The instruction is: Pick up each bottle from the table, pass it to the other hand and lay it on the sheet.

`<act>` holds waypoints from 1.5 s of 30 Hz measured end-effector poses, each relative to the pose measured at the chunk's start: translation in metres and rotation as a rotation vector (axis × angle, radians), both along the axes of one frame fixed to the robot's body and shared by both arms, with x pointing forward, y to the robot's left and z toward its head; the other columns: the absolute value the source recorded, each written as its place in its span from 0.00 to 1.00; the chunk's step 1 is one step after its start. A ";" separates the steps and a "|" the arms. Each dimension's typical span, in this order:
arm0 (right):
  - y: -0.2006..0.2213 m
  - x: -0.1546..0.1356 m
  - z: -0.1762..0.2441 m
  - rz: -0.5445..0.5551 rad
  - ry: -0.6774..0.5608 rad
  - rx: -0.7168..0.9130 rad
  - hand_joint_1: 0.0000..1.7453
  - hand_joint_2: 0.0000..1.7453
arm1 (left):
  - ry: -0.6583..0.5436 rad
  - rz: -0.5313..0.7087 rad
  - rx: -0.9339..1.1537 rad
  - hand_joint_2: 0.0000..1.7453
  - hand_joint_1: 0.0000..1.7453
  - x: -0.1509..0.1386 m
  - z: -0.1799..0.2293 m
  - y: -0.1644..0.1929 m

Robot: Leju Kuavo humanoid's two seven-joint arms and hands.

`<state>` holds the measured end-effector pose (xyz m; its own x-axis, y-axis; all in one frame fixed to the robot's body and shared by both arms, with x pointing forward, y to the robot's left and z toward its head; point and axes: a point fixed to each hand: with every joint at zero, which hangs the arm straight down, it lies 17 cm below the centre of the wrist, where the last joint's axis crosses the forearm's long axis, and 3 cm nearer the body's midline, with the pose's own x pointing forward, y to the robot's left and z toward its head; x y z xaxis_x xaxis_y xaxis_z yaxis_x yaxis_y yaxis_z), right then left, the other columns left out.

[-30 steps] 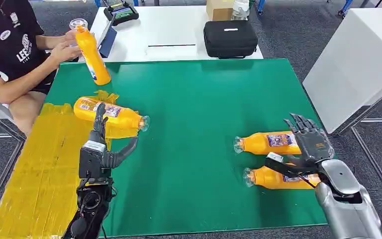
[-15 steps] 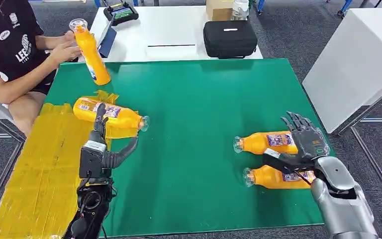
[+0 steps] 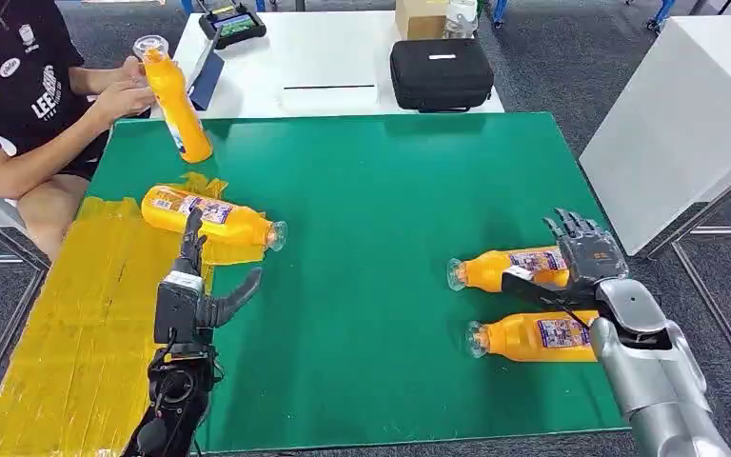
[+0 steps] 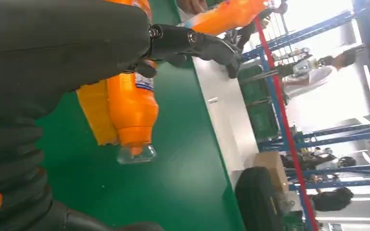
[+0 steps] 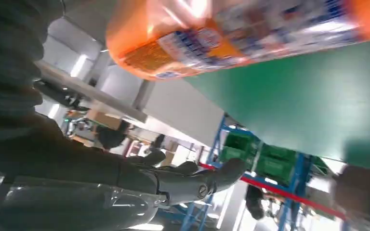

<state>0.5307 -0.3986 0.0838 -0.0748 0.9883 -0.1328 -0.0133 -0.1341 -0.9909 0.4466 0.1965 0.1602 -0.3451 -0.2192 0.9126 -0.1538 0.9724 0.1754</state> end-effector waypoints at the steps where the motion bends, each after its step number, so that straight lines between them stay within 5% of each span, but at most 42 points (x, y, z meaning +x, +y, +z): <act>1: -0.005 0.001 -0.002 -0.010 0.008 -0.010 0.00 1.00 | 0.008 0.000 0.001 1.00 0.00 0.000 -0.003 0.000; 26: -0.065 -0.010 -0.060 -0.147 0.287 0.039 0.00 1.00 | 0.056 -0.002 0.030 1.00 0.00 0.014 -0.021 -0.003; 28: -0.065 -0.010 -0.061 -0.148 0.289 0.040 0.11 1.00 | 0.058 -0.003 0.030 1.00 0.00 0.014 -0.021 -0.003; 30: -0.065 -0.010 -0.061 -0.146 0.293 0.039 0.40 1.00 | 0.058 -0.002 0.031 1.00 0.00 0.015 -0.021 -0.003; 31: -0.064 -0.010 -0.062 -0.145 0.294 0.039 0.75 1.00 | 0.058 -0.002 0.032 1.00 0.00 0.015 -0.021 -0.003; 35: -0.060 -0.009 -0.060 -0.129 0.260 0.043 0.89 1.00 | 0.061 -0.001 0.035 1.00 0.00 0.015 -0.023 -0.003; 45: -0.049 -0.016 -0.062 -0.095 0.190 0.036 0.88 1.00 | 0.072 0.006 0.037 1.00 0.00 0.013 -0.031 -0.002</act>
<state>0.5147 -0.4473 0.0218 -0.0012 0.9959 -0.0899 -0.2114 -0.0882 -0.9734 0.4594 0.1946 0.1287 -0.2771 -0.2549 0.9264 -0.1454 0.9642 0.2218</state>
